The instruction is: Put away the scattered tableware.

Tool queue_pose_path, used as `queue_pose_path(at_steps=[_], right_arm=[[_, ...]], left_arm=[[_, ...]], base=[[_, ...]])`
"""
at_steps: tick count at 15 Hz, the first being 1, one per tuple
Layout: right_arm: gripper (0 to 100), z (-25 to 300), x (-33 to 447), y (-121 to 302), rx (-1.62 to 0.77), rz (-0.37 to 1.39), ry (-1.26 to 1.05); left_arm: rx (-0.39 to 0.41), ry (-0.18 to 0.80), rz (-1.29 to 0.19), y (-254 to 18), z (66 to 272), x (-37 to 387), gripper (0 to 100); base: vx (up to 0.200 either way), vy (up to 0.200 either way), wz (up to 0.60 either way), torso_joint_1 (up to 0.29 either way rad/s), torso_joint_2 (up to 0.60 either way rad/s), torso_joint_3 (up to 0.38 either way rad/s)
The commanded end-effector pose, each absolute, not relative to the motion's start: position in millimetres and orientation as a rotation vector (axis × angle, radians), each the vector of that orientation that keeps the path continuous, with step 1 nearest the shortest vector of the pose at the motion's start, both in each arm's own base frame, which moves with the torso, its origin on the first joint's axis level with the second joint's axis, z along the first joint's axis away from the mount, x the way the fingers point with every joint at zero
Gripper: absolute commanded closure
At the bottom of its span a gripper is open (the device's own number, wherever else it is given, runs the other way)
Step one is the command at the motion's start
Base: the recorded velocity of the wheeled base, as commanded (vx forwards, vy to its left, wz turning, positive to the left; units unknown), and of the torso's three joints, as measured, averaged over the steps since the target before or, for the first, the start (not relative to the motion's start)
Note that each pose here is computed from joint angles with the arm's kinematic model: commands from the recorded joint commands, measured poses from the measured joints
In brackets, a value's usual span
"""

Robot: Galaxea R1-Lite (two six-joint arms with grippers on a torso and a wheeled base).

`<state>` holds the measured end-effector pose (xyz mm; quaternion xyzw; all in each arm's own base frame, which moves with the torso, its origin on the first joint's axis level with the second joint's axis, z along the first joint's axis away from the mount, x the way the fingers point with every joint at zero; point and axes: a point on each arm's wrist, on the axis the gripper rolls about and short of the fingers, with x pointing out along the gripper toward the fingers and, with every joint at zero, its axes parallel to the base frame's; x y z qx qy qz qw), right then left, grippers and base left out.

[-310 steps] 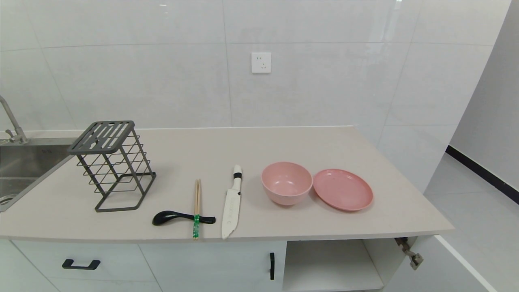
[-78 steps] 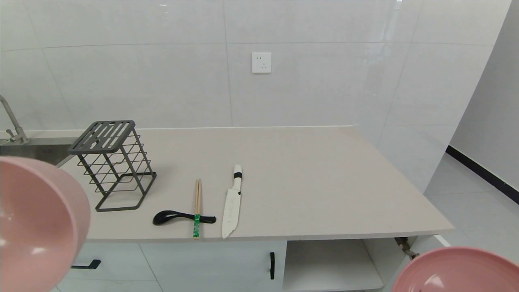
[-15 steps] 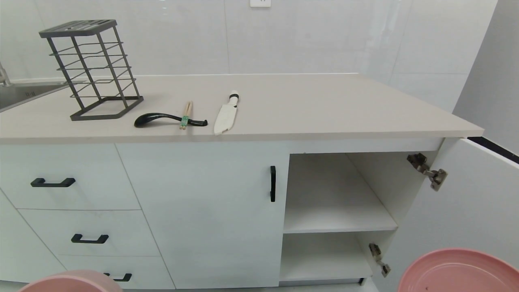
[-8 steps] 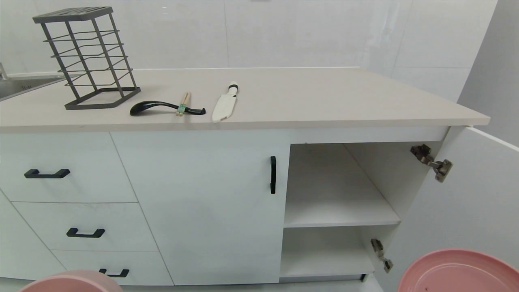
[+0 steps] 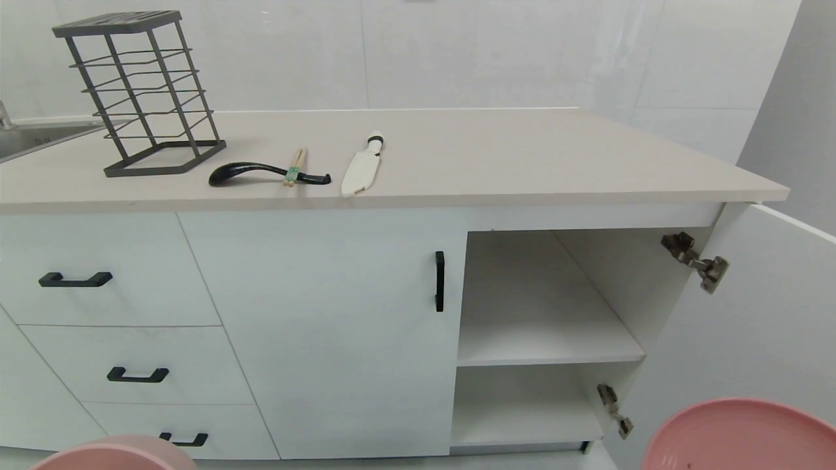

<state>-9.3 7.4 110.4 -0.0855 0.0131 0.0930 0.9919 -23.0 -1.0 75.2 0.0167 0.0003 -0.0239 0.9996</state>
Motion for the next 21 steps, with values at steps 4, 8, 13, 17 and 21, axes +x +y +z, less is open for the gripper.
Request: queue_pose_path(at_steps=[4, 8, 13, 17, 21], right_arm=[[100, 138.9, 71.0, 13.6, -0.113, 0.462, 0.390], [100, 111.9, 130.6, 33.4, -0.125, 0.579, 0.522], [100, 54.4, 181.5, 55.6, -0.132, 0.646, 0.682], [100, 12.2, 215.6, 62.8, -0.111, 0.640, 0.768], [100, -5.7, 260.5, 66.3, -0.087, 0.634, 0.741]], left_arm=[[0.034, 0.004, -0.048, -1.0, 75.0, -22.8, 100], [0.034, 0.004, -0.048, -1.0, 75.0, -22.8, 100], [0.032, 0.004, -0.046, -1.0, 75.0, -22.8, 100], [0.031, 0.004, -0.046, -1.0, 75.0, -22.8, 100], [0.031, 0.004, -0.046, -1.0, 75.0, -22.8, 100]], base=[[0.000, 0.000, 0.00, 0.000, 0.00, 0.000], [0.000, 0.000, 0.00, 0.000, 0.00, 0.000], [0.000, 0.000, 0.00, 0.000, 0.00, 0.000], [0.000, 0.000, 0.00, 0.000, 0.00, 0.000], [0.000, 0.000, 0.00, 0.000, 0.00, 0.000]])
